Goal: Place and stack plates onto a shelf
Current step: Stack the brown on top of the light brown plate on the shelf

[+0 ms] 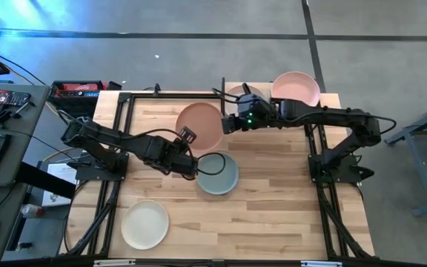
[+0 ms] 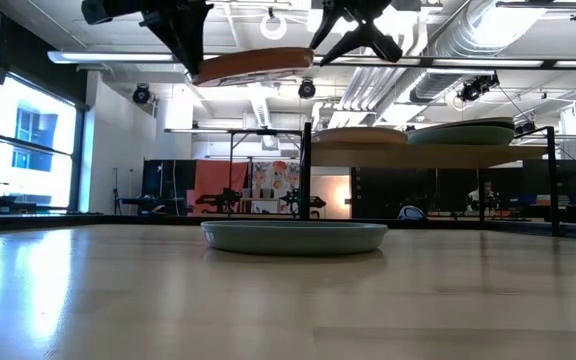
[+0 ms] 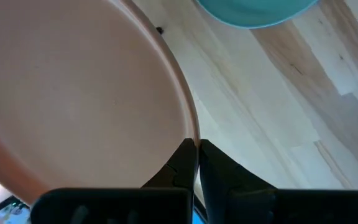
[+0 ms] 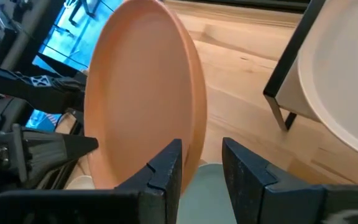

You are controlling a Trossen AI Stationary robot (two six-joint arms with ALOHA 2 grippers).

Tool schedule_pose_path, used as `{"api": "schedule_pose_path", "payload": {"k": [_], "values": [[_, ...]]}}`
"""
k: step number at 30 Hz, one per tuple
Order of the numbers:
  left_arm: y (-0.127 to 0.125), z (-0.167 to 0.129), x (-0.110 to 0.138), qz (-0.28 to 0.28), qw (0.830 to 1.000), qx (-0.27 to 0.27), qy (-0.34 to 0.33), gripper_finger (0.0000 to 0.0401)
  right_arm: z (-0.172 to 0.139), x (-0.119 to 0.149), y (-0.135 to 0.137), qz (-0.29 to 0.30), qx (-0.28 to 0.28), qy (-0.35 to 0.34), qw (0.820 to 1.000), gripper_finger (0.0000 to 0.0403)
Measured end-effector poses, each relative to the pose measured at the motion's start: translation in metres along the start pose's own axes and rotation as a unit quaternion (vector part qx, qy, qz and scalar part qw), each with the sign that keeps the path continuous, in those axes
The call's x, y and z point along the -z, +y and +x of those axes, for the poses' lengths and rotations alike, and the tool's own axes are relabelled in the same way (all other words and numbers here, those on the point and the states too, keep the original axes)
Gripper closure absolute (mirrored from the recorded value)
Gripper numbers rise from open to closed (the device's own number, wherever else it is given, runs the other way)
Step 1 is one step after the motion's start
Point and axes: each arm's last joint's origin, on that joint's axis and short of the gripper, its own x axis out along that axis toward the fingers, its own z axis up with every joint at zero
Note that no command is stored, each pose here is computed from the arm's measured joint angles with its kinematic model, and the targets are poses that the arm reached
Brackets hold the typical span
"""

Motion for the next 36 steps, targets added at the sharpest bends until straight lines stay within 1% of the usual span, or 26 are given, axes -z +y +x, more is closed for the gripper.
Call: {"api": "schedule_pose_path", "payload": {"k": [6, 11, 13, 17, 18, 21, 24, 29, 32, 36], "values": [[0.003, 0.000, -0.003, 0.007, 1.000, -0.014, -0.012, 0.0400, 0.003, 0.001, 0.000, -0.001, -0.002, 0.010, 1.000, 0.0307], [0.004, 0.000, -0.006, -0.004, 0.999, -0.021, -0.024, 0.0400, 0.003, 0.001, 0.000, -0.001, -0.001, 0.011, 1.000, 0.0315], [0.004, 0.000, -0.006, -0.004, 0.999, -0.021, -0.024, 0.0400, 0.003, 0.001, 0.000, -0.001, -0.002, 0.011, 1.000, 0.0332], [0.005, 0.000, -0.006, -0.006, 0.999, -0.021, -0.027, 0.0400, 0.003, 0.001, 0.000, 0.000, -0.003, 0.013, 1.000, 0.0389], [0.005, 0.000, -0.007, -0.008, 0.999, -0.021, -0.030, 0.0399, 0.003, 0.001, 0.000, 0.000, -0.002, 0.013, 1.000, 0.0394], [0.005, 0.000, -0.008, -0.010, 0.999, -0.014, -0.039, 0.0393, 0.003, 0.002, 0.000, 0.010, -0.002, 0.016, 1.000, 0.0389], [0.005, 0.000, -0.008, -0.012, 0.999, -0.012, -0.042, 0.0385, 0.003, 0.003, -0.001, 0.011, 0.000, 0.023, 1.000, 0.0398], [0.009, 0.004, -0.006, -0.025, 0.999, -0.006, -0.041, 0.0373, 0.003, 0.004, -0.003, 0.023, 0.010, 0.031, 0.999, 0.0399], [0.011, 0.006, -0.005, -0.042, 0.998, 0.007, -0.045, 0.0362, 0.003, 0.004, -0.003, 0.024, 0.012, 0.033, 0.999, 0.0400], [0.014, 0.009, -0.005, -0.077, 0.994, 0.039, -0.067, 0.0337, 0.003, 0.005, -0.004, 0.030, 0.016, 0.035, 0.999, 0.0401]]}}
